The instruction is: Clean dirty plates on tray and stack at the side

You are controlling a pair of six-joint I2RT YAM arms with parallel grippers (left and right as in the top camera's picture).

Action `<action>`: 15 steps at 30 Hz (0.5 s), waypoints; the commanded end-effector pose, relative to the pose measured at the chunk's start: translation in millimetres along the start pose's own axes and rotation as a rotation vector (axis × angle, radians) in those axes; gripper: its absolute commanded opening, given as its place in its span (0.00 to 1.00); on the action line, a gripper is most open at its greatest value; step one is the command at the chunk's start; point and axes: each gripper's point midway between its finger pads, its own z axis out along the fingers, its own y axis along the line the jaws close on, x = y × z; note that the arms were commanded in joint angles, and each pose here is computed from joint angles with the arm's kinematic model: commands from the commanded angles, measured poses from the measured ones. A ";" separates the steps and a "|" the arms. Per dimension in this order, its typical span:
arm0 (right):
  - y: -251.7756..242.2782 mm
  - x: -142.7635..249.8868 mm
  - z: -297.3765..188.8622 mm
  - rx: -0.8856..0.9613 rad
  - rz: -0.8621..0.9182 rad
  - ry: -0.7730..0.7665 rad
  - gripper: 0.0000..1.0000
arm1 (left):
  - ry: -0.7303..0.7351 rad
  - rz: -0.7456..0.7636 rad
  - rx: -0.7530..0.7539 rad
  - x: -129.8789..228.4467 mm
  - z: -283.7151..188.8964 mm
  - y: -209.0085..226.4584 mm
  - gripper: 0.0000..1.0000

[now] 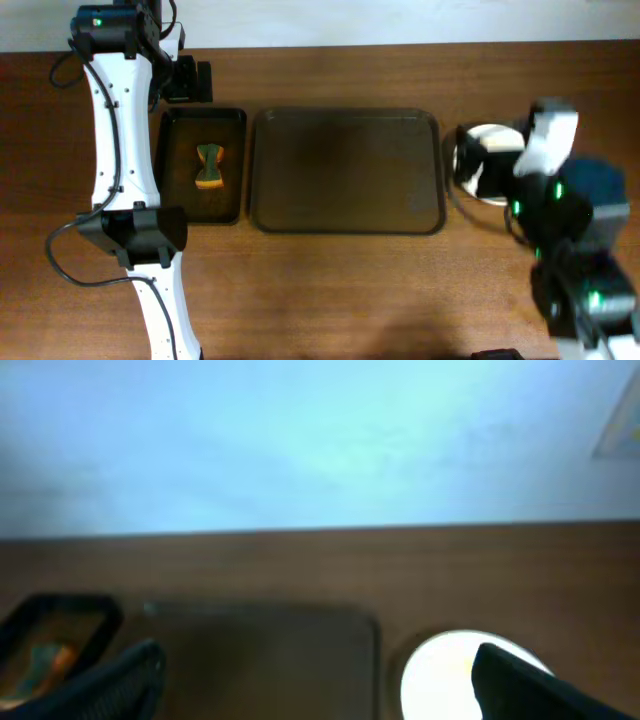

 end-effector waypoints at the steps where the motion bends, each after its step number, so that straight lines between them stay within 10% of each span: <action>1: -7.5 46.0 -17.8 0.015 -0.015 -0.058 0.98 | -0.007 0.004 -0.003 -0.7 -2.4 0.6 1.00; 8: -11.8 110.6 -35.4 -0.043 -0.031 -0.418 0.98 | -0.007 0.004 -0.003 -0.7 -2.4 0.6 1.00; 15: -20.7 176.4 -18.1 -0.024 -0.024 -0.255 0.98 | -0.007 0.004 -0.003 -0.7 -2.4 0.6 1.00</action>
